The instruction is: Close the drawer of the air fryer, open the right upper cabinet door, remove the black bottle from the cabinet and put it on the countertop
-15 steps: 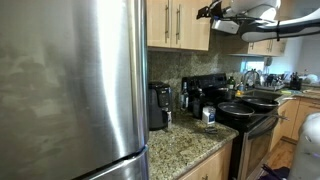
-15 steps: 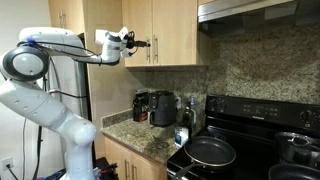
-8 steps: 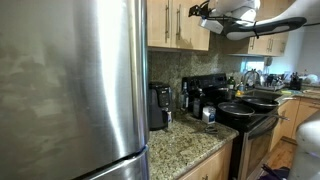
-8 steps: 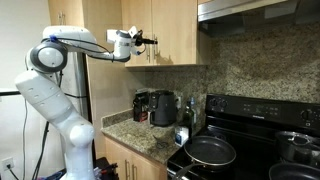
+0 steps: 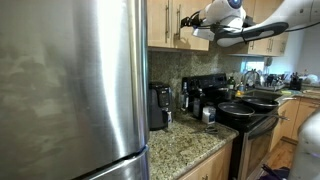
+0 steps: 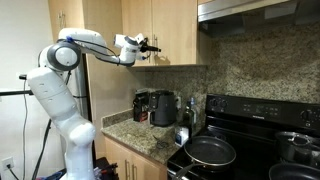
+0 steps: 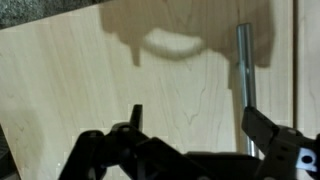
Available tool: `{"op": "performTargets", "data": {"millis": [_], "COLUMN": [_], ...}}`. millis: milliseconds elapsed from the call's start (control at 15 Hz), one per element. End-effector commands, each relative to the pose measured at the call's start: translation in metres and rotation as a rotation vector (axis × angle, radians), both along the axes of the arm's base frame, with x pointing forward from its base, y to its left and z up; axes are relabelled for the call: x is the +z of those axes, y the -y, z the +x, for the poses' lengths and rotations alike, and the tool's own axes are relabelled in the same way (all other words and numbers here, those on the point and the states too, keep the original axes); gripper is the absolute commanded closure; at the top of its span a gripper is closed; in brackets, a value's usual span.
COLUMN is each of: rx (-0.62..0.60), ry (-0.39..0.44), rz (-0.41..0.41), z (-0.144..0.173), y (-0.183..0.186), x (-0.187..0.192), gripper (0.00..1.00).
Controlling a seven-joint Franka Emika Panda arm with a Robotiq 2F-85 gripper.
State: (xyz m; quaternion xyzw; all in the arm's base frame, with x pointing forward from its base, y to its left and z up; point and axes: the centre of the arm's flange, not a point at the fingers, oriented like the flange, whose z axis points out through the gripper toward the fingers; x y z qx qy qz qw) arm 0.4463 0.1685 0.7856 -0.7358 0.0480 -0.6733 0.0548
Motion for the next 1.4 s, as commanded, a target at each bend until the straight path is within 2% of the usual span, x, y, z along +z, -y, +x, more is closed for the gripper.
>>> {"op": "performTargets", "data": {"millis": [0, 67, 400, 467, 533, 600, 667, 867, 933, 1200, 1333], "rx": [0.02, 0.016, 0.073, 0.069, 0.079, 0.089, 0.067, 0.035, 0.035, 0.051, 0.075], "ry": [-0.002, -0.007, -0.022, -0.026, -0.027, -0.032, -0.037, -0.059, -0.072, -0.097, -0.081], "rz": [-0.028, -0.034, -0.064, -0.067, -0.063, -0.057, -0.07, -0.137, -0.162, -0.275, -0.282], "z": [0.028, 0.032, 0.038, 0.04, 0.036, 0.031, 0.021, -0.005, -0.015, -0.075, -0.092], "y": [-0.006, -0.006, -0.021, -0.023, -0.024, -0.021, -0.016, -0.003, 0.0, 0.005, 0.005], "x": [0.019, 0.021, 0.017, 0.017, 0.023, 0.027, 0.032, 0.046, 0.051, 0.076, 0.083], "gripper": [0.0, 0.2, 0.55, 0.47, 0.19, 0.22, 0.19, 0.03, 0.01, 0.0, 0.0]}}
